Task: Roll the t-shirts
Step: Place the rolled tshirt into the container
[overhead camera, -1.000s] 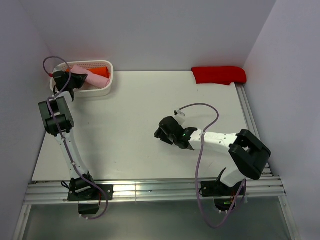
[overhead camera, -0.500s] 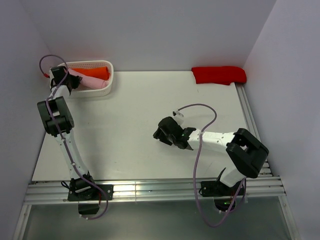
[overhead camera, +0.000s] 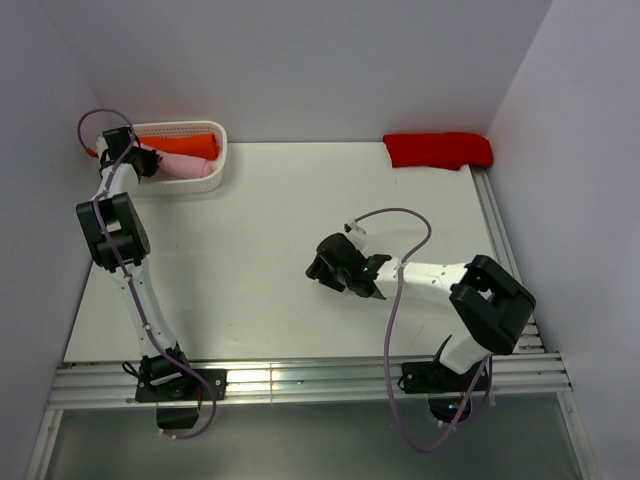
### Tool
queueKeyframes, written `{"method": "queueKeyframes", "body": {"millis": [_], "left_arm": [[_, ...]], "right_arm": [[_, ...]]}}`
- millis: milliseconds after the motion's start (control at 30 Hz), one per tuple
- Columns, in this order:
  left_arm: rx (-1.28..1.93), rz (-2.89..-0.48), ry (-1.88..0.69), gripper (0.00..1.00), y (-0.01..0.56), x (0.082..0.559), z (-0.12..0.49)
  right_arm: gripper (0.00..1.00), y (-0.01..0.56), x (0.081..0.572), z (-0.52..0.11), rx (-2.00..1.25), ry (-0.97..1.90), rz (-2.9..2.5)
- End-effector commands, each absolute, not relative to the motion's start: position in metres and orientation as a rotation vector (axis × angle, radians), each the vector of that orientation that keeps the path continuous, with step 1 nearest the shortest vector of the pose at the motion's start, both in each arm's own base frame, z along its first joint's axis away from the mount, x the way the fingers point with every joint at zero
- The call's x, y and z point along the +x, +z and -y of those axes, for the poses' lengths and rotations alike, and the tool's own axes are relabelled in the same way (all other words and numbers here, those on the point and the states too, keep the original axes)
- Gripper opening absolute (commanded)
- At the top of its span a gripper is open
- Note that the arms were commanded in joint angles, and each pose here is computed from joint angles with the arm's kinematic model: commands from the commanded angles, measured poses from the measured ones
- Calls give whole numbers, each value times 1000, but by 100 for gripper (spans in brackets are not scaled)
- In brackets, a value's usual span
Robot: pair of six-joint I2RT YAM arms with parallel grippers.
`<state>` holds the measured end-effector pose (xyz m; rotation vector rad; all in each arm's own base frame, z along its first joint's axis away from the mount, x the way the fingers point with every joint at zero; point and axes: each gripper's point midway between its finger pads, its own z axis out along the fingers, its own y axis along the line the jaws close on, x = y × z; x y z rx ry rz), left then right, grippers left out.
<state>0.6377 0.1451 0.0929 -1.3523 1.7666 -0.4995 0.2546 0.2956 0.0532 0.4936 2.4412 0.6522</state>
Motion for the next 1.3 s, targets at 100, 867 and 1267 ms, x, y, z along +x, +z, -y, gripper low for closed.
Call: {"method": "queueKeyframes", "body": {"millis": [100,867,1267], "left_arm": [[-1412,-1744,-494,0,89,641,-146],[-1474,-1714,-394,49,105,630,-158],[-1424,-1688,-369,99,135,630,-157]], "right_arm": [[58,66,268,-301,485,689,-2410],[58,61,269,-305,483,743,-2438],[58,61,265,-303,477,768,-2448]]}}
